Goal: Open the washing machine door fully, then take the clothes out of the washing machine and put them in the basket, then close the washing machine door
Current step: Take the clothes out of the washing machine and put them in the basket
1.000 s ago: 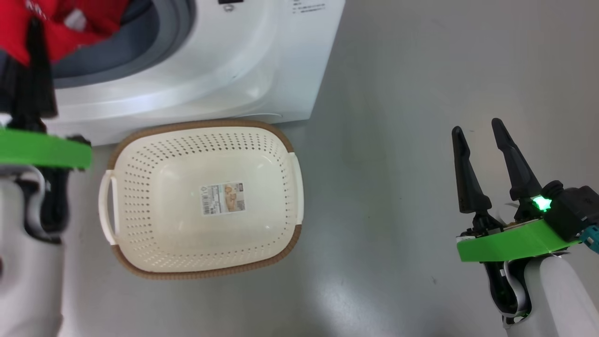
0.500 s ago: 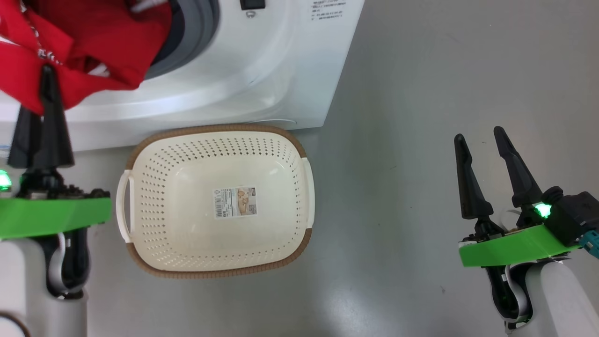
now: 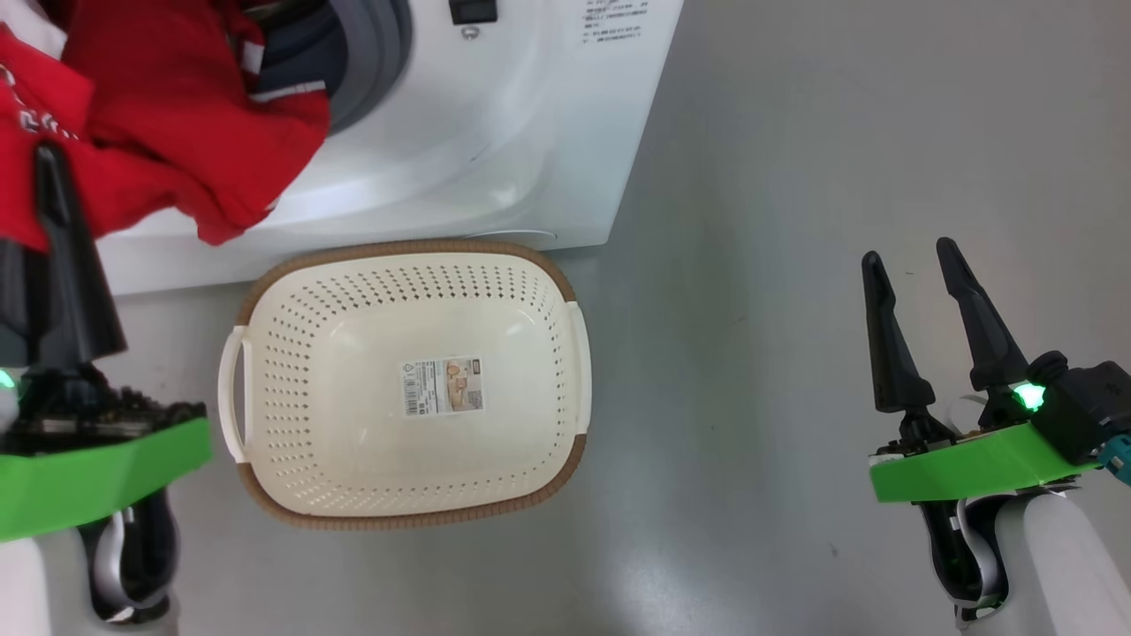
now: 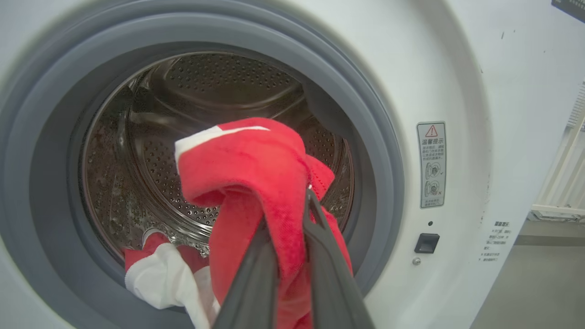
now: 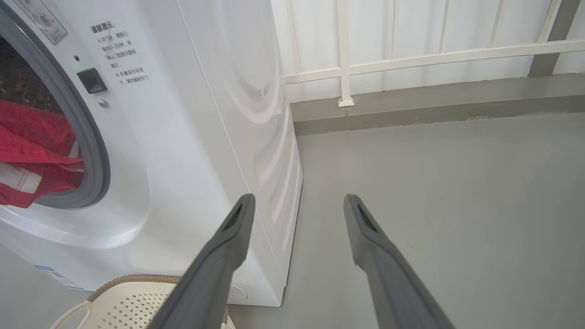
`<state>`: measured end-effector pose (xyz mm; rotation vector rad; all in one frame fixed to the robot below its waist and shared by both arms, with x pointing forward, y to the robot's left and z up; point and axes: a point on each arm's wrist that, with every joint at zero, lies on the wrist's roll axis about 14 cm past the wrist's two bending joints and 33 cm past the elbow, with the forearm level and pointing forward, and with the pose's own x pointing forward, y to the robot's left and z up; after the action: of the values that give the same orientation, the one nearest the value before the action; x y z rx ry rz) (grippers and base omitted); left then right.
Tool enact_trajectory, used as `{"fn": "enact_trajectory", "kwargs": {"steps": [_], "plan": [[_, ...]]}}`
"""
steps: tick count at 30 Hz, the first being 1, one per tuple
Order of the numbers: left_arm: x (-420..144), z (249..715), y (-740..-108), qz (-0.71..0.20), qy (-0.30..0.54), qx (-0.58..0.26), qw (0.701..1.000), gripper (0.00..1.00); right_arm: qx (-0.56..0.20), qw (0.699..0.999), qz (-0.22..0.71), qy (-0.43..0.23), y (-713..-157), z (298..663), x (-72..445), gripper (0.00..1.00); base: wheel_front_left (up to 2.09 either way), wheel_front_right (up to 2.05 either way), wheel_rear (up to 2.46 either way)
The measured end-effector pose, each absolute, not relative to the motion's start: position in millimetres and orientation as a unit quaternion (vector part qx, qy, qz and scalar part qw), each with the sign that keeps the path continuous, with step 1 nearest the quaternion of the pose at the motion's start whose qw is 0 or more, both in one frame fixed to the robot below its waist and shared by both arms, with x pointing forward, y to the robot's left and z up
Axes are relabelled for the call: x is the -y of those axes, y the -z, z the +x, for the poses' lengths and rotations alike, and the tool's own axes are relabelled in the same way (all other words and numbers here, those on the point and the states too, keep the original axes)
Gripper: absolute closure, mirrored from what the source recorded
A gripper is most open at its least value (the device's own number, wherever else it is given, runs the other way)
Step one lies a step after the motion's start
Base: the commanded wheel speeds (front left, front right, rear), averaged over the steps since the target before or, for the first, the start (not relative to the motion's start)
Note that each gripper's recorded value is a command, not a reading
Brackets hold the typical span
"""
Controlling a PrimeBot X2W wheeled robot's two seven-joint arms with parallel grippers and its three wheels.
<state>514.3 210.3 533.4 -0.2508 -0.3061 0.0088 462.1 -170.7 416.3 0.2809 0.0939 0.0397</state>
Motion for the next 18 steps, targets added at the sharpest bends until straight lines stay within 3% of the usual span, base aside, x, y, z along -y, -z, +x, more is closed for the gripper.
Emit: {"fn": "enact_trajectory", "kwargs": {"steps": [18], "plan": [[-179.8, 497.1, -400.8, -0.141, 0.013, -0.05, 0.989, 1.0, -0.061, 0.988, 0.14, -0.016, -403.7, 461.4, 172.4, 0.0, 0.0, 0.0, 0.0]]}}
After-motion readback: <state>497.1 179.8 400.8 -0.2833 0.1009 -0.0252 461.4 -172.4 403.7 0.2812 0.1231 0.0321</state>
